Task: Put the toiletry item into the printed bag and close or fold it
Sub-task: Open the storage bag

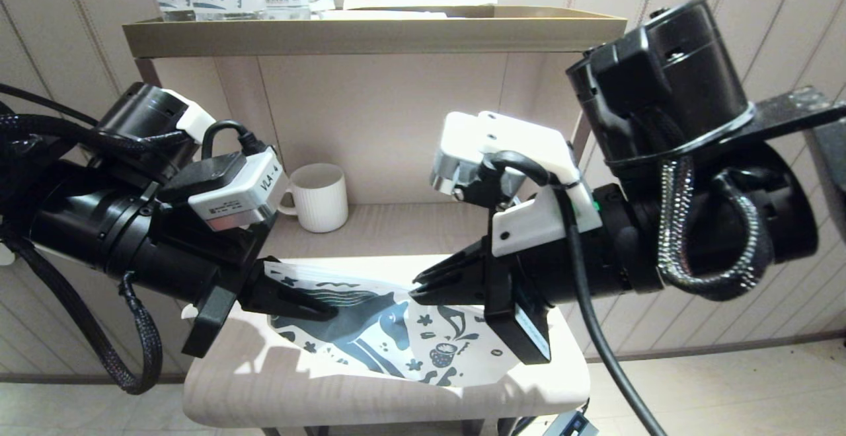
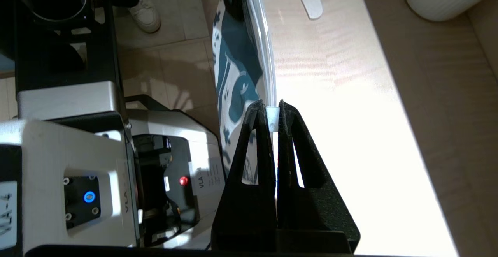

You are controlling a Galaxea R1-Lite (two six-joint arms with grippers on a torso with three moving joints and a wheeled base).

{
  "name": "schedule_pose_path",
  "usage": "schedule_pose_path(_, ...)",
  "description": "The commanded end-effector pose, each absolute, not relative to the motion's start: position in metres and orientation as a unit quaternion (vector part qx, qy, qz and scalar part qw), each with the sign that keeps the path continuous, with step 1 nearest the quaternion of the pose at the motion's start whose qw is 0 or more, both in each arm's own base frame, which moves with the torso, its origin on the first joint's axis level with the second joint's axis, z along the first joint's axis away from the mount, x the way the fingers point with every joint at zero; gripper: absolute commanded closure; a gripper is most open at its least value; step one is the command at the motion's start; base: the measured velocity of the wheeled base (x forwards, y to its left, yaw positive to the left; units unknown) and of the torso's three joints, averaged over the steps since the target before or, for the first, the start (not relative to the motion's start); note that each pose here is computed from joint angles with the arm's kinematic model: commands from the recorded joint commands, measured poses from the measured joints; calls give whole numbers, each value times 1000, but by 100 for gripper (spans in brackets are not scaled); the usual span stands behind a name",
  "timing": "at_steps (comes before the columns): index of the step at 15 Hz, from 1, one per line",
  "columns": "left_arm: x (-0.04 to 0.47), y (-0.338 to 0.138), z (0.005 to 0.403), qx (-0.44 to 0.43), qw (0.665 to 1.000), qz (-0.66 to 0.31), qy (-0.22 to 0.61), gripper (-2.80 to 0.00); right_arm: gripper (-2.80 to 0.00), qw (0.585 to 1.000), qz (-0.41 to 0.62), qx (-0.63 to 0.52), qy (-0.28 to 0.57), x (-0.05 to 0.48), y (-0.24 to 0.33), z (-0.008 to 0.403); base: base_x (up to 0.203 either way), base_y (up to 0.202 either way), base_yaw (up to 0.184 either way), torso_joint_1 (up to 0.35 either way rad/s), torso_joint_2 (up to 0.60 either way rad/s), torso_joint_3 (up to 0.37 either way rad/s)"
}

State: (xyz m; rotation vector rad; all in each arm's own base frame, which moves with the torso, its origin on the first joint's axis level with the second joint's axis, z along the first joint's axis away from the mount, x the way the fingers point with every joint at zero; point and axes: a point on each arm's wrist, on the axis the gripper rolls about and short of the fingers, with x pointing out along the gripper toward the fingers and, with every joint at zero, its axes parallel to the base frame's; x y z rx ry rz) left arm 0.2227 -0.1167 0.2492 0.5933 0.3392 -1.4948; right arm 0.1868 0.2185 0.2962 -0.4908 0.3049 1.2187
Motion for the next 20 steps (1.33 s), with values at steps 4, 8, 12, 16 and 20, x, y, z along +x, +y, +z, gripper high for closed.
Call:
schedule_pose_path(4,221,-116,254,267,682,-666,143,0,0,796,549,-216,137,178,186,284,0,0,0,0,0,0)
schedule_pose_path(8,220,-116,254,267,682,-666,142,0,0,804,539,-208,142,171,163,278,0,0,0,0,0,0)
schedule_pose_path(12,220,-116,255,266,683,-665,142,0,0,808,531,-206,152,164,149,271,0,0,0,0,0,0)
schedule_pose_path(16,220,-116,254,266,682,-666,143,0,0,811,526,-205,156,164,145,270,0,0,0,0,0,0)
schedule_pose_path(20,222,-117,252,265,681,-667,146,0,0,809,528,-197,168,168,151,266,0,0,0,0,0,0)
